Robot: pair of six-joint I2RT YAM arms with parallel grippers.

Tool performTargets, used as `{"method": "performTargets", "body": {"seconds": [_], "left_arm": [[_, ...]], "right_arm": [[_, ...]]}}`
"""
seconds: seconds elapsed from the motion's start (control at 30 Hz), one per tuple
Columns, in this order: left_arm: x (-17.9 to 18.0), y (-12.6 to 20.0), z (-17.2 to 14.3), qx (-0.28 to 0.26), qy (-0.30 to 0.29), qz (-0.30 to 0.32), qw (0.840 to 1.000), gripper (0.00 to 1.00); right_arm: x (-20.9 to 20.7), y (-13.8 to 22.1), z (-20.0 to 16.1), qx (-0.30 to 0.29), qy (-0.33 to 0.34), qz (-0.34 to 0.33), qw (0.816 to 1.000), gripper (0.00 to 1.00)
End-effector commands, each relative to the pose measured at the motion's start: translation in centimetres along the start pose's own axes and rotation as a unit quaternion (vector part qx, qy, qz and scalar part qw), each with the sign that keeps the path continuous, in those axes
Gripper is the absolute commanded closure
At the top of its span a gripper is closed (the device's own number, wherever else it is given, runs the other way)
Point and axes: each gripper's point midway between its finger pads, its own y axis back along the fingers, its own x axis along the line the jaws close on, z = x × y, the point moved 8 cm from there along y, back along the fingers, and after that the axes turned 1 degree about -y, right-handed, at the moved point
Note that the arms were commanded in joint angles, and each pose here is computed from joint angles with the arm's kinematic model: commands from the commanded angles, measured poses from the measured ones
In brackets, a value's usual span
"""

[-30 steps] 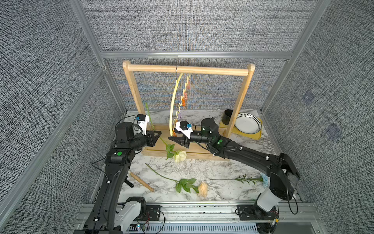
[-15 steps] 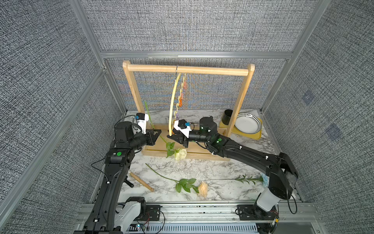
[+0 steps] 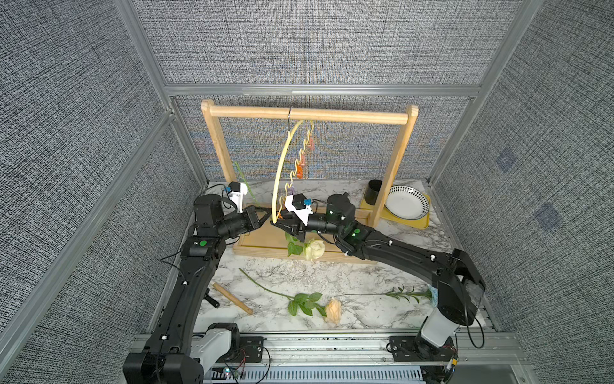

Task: Dry the flowers on a clothes hanger
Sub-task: Open the clamp at the hanger.

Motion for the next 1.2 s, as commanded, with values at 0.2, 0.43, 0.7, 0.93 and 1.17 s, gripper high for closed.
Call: {"method": "performTargets", "body": {"seconds": [0.2, 0.43, 0.7, 0.93, 1.17], "left_arm": [[-0.3, -0.4, 0.2, 0.017, 0.079, -0.03, 0.996, 0.98], [0.0, -0.7, 0.4, 0.02, 0.1, -0.028, 0.994, 0.98], [-0.1, -0.9, 0.4, 0.027, 0.122, -0.036, 0.991, 0.98], [-0.3, -1.0, 0.7, 0.033, 0.133, -0.047, 0.989, 0.98], [-1.0, -0.7, 1.1, 0.033, 0.126, -0.053, 0.99, 0.98]], "right_arm": [[-0.4, -0.2, 1.3, -0.046, -0.003, 0.011, 0.999, 0.72], [-0.4, -0.2, 1.0, -0.047, -0.015, 0.017, 0.999, 0.72], [-0.7, -0.3, 0.4, -0.034, -0.01, 0.008, 0.999, 0.72], [-0.8, -0.3, -0.2, -0.021, -0.006, 0.001, 1.0, 0.73], [-0.8, -0.2, -0.4, -0.015, -0.002, -0.003, 1.0, 0.74]]}}
